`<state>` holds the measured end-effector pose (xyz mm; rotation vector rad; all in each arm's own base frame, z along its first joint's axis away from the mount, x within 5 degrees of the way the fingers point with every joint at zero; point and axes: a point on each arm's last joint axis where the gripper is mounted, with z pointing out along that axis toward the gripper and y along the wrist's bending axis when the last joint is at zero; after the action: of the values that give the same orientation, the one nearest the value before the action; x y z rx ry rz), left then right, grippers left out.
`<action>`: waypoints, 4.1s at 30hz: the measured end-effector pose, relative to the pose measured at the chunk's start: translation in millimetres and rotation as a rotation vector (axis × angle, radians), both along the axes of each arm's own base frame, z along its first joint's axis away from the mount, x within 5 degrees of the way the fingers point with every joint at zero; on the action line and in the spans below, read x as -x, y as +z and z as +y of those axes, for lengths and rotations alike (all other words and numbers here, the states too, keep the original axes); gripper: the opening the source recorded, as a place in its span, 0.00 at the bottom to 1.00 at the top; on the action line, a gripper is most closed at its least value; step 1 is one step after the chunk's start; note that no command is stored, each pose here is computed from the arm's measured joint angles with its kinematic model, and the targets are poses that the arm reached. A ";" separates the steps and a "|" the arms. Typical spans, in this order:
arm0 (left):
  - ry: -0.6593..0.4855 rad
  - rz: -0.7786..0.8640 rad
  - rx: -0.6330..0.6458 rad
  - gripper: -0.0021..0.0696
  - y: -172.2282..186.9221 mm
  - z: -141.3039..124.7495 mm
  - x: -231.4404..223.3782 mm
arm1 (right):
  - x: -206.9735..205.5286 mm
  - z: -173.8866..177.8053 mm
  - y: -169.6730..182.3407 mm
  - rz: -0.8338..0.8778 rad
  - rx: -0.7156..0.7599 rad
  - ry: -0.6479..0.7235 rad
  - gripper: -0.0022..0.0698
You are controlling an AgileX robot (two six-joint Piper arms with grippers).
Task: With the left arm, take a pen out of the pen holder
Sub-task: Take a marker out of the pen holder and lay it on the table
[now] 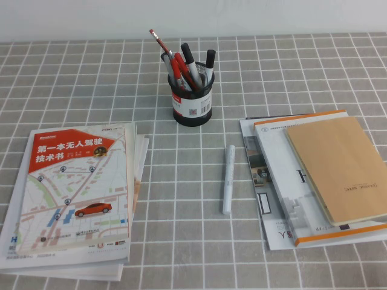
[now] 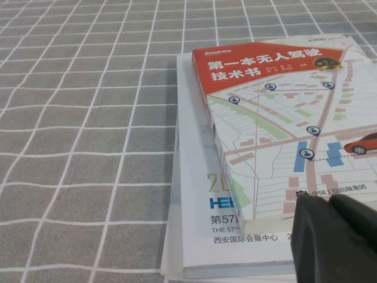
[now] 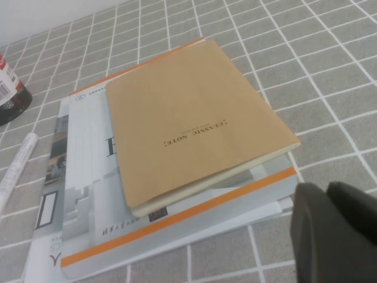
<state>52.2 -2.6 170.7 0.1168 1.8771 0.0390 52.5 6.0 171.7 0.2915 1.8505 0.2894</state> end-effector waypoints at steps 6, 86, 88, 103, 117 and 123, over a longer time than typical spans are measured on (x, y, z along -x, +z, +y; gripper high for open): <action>-0.001 0.000 -0.002 0.03 0.0 0.0 0.0 | 0.0 0.0 0.0 0.000 0.000 0.000 0.01; -0.657 0.129 0.159 0.47 151.7 -115.2 -283.0 | 0.0 0.0 0.0 0.000 0.000 0.000 0.01; -0.638 0.115 0.119 0.47 145.2 -130.4 -294.4 | 0.0 0.0 0.0 0.000 0.000 0.000 0.01; -0.491 0.154 0.254 0.48 88.3 -177.3 -379.9 | 0.0 0.0 0.0 0.000 0.000 0.000 0.01; -0.498 0.172 0.218 0.48 59.3 -181.5 -392.3 | 0.0 0.0 0.0 0.000 0.000 0.000 0.01; -0.498 0.181 0.213 0.37 52.6 -182.0 -393.9 | 0.0 0.0 0.0 0.000 0.000 0.000 0.01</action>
<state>446.1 -184.6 223.3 0.4488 1.9703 -0.5266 52.5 6.0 171.7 0.2915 1.8505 0.2894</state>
